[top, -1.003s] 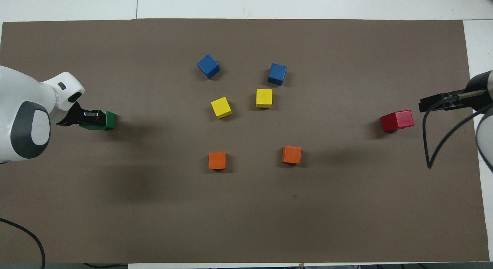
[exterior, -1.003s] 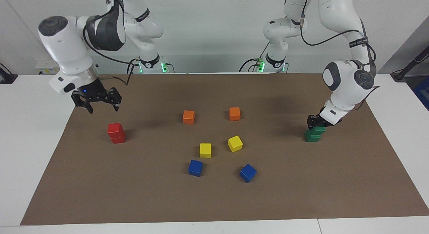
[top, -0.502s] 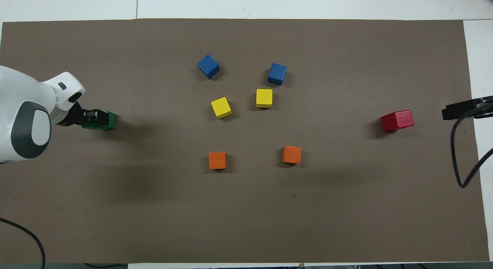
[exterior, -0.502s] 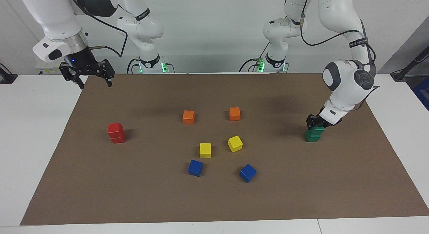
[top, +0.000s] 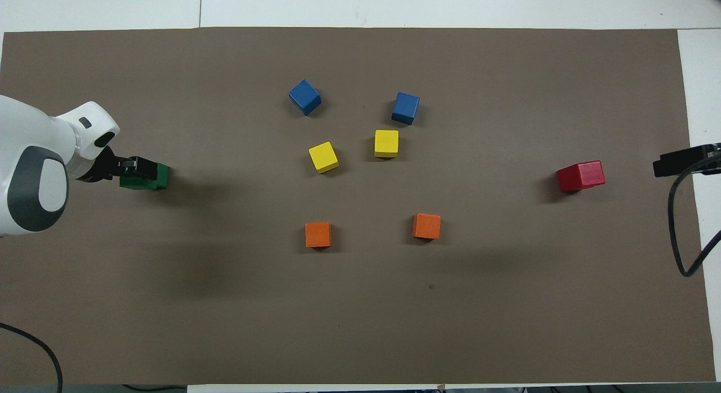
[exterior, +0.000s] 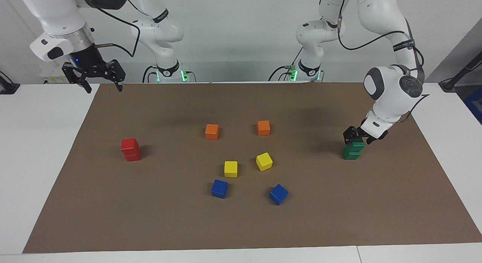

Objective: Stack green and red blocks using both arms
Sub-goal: 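Open the left gripper and withdraw it from the green stack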

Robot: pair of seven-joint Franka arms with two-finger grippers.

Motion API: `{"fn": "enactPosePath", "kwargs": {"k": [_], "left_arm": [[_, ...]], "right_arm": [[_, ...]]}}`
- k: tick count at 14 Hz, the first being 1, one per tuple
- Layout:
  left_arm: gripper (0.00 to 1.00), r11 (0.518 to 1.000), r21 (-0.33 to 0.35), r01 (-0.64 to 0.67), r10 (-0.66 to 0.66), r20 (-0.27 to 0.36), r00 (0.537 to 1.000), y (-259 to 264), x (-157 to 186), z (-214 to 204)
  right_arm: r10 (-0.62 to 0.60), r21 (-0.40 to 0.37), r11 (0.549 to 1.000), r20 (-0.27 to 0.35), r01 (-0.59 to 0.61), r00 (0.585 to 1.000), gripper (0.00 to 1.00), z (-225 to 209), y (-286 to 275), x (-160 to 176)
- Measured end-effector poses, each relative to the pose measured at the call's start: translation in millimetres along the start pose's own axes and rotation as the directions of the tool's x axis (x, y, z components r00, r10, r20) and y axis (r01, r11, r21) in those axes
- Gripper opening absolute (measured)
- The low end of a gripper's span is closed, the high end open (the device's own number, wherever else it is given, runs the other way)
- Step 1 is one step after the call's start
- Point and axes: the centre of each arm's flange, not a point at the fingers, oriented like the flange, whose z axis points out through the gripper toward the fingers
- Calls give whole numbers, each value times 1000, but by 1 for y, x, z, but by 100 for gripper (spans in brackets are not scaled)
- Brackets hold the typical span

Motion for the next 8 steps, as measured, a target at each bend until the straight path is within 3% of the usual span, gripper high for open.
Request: {"fn": "enactPosePath", "kwargs": {"k": [8], "left_arm": [[100,1000,4,-5,5,21,1000,4,0,-73]], "right_arm": [[3,4,1000,32,-3,999,100,-5,1,-2]]}}
